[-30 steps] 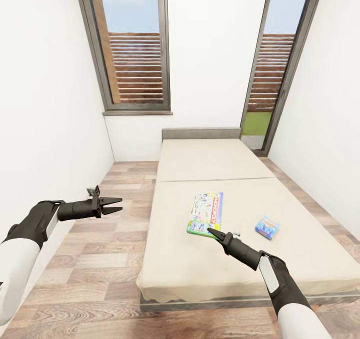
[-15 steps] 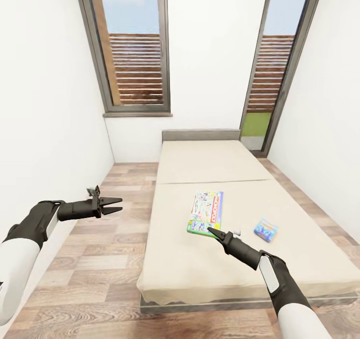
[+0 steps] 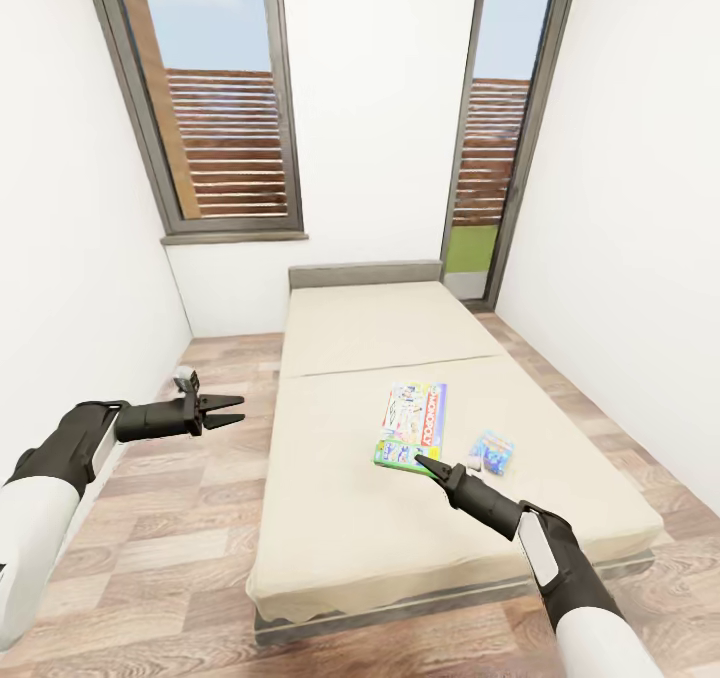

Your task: Put all the toys in the child's room - the three board games (two on the bed and one on the table), the two jigsaw puzzles on the table, and the tennis ball on the table - inside the toy box on the table in the child's room.

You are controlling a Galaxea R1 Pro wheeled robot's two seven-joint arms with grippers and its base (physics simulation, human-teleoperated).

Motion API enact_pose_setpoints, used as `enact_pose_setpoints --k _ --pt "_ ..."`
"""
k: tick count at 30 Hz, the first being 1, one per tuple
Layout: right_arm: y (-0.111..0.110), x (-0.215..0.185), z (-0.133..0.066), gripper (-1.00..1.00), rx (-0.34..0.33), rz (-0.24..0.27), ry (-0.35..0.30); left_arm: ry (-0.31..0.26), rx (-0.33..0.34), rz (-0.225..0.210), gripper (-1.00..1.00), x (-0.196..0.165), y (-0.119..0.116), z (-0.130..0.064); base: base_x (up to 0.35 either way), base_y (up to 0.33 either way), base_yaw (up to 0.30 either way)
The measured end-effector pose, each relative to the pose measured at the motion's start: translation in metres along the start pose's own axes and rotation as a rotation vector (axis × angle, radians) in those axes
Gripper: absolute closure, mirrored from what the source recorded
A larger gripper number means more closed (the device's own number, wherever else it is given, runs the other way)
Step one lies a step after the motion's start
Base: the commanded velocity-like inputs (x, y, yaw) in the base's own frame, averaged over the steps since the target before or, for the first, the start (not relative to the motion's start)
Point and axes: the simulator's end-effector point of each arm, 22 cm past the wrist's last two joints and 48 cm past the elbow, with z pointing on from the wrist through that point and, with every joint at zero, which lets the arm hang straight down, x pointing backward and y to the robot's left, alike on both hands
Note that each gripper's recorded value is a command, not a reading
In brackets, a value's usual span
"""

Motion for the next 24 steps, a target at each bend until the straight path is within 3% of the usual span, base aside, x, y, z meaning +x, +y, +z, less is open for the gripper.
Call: enact_pose_setpoints --k 24 --pt "0.039 -0.013 -0.005 1.0 -0.007 -0.009 -0.007 -0.003 0.002 0.015 -1.0 -0.018 -0.037 -0.008 0.0 0.0 -0.272"
